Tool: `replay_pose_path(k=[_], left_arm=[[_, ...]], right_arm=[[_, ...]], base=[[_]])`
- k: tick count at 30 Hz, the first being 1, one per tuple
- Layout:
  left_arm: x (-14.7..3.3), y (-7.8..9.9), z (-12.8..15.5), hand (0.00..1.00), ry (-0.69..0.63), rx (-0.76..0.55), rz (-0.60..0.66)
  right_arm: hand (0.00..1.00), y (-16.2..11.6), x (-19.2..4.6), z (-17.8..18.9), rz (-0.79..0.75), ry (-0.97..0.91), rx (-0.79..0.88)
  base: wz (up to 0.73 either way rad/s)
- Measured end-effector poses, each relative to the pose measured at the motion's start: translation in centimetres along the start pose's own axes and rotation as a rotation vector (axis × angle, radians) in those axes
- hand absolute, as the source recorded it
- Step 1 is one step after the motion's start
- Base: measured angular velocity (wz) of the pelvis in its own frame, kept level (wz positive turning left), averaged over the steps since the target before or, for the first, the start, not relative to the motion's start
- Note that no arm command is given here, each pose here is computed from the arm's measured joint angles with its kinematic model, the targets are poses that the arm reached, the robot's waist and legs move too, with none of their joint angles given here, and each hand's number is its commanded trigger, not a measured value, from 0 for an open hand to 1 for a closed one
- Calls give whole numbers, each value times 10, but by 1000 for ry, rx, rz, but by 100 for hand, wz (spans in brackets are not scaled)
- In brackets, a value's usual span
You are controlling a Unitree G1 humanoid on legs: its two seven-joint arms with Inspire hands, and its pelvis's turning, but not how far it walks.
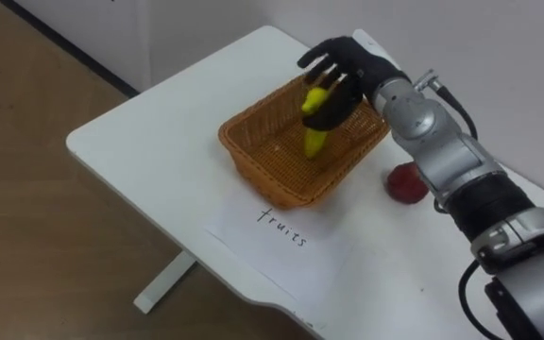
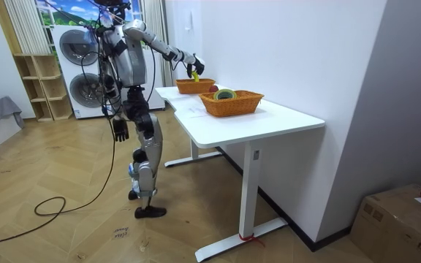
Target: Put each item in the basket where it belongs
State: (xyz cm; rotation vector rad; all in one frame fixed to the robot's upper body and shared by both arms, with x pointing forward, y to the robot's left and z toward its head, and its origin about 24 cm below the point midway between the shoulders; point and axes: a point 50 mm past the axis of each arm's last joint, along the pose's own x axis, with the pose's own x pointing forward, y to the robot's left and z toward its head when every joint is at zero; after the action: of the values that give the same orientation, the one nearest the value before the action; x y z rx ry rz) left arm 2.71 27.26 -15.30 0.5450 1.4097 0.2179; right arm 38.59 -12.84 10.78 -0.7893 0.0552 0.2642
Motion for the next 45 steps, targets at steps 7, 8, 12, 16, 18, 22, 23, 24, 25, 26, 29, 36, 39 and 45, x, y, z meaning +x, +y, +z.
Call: replay_pose_path(k=[7,8,12,16,18,22,23,24,25,26,29,36,39,45], left_arm=[[0,1,1,0,-7,8,12],[0,2,1,0,-7,8,12],[0,2,2,0,-13,25,17],[0,3,3,0,-18,25,19],[0,3,3,0,-19,30,20],[0,3,3,0,-21,52,25],[0,3,3,0,-21,52,25],[0,3,3,0,-21,52,25],[0,3,3,0,-21,52,25],[0,3,3,0,-21,52,24],[0,3,4,0,-24,49,25],[0,3,6,0,-43,45,26],[0,3,9,0,-53,43,31],[0,3,15,0,-75,36,46]], right_arm=[[0,1,0,-4,4,17,-4],[0,1,0,-4,5,17,-4],[0,1,0,-4,5,17,-4],[0,1,0,-4,5,16,-4],[0,1,0,-4,5,16,-4],[0,1,0,-4,5,15,-4],[0,1,0,-4,5,14,-4],[0,1,0,-4,5,13,-4],[0,1,0,-4,5,13,-4],[0,1,0,-4,4,13,-4],[0,0,0,-5,2,14,-7],[0,-1,0,-5,-1,9,-8],[0,-2,-1,-4,-2,-7,-2],[0,-12,-2,-1,-34,-37,10]], base=[[0],[0],[0],[0],[0],[0],[0],[0],[0],[0],[0],[0],[0],[-2]])
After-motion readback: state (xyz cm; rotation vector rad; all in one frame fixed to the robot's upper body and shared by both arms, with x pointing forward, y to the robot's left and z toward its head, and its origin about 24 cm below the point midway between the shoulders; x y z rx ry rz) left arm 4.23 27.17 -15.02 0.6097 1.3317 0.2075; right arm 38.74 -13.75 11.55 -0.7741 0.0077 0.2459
